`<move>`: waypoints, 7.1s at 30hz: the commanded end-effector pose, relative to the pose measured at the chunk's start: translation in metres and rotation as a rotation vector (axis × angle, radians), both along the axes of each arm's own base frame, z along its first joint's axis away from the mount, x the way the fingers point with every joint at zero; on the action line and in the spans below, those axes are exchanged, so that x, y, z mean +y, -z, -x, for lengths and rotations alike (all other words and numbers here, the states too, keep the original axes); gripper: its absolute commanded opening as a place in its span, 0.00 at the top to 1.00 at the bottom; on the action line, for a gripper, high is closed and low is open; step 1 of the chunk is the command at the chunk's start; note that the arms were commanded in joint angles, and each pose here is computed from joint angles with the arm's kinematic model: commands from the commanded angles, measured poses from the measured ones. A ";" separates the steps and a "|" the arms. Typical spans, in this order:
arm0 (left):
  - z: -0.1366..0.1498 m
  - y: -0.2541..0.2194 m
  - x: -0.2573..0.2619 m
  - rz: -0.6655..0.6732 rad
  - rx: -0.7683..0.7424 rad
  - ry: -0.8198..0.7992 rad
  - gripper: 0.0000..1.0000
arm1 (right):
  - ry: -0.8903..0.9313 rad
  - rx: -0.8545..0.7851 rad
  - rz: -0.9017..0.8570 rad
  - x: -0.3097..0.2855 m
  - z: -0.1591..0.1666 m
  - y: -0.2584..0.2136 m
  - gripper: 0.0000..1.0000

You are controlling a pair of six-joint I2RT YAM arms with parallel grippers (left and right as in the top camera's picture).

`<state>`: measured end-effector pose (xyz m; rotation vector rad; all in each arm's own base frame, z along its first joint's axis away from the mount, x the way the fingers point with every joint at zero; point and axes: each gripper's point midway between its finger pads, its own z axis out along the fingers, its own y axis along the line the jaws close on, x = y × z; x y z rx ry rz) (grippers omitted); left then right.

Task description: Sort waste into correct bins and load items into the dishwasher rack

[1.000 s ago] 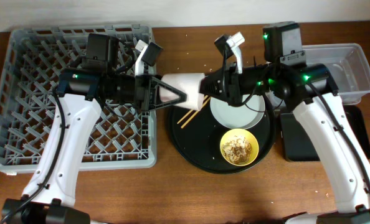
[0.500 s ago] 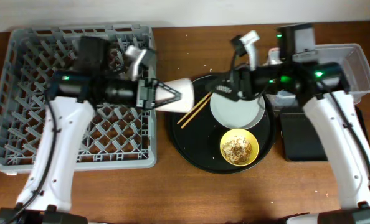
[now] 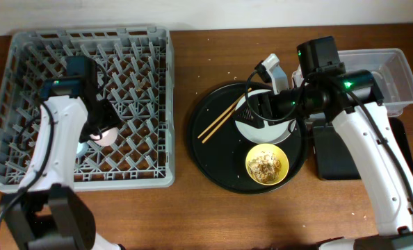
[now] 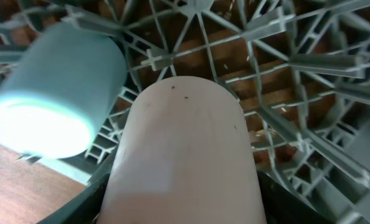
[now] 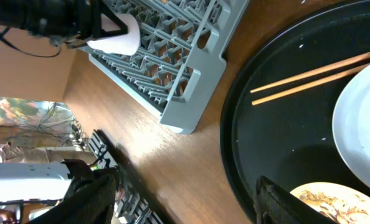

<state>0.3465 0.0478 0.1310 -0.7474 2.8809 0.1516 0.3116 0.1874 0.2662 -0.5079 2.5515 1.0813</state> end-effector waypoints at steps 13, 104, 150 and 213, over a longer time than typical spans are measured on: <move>-0.010 -0.063 -0.012 0.061 -0.005 0.038 0.01 | 0.147 0.073 0.203 -0.030 -0.002 0.026 0.27; -0.023 -0.125 -0.157 0.573 -0.296 0.866 0.05 | 0.225 0.051 0.446 -0.001 0.008 0.125 0.50; -0.088 0.000 -0.250 0.043 -0.043 0.913 1.00 | 0.613 0.296 0.391 -0.130 -0.008 0.120 0.05; -0.089 0.012 -0.145 -0.088 -0.064 0.442 0.95 | 0.612 0.303 0.394 -0.130 -0.007 0.120 0.04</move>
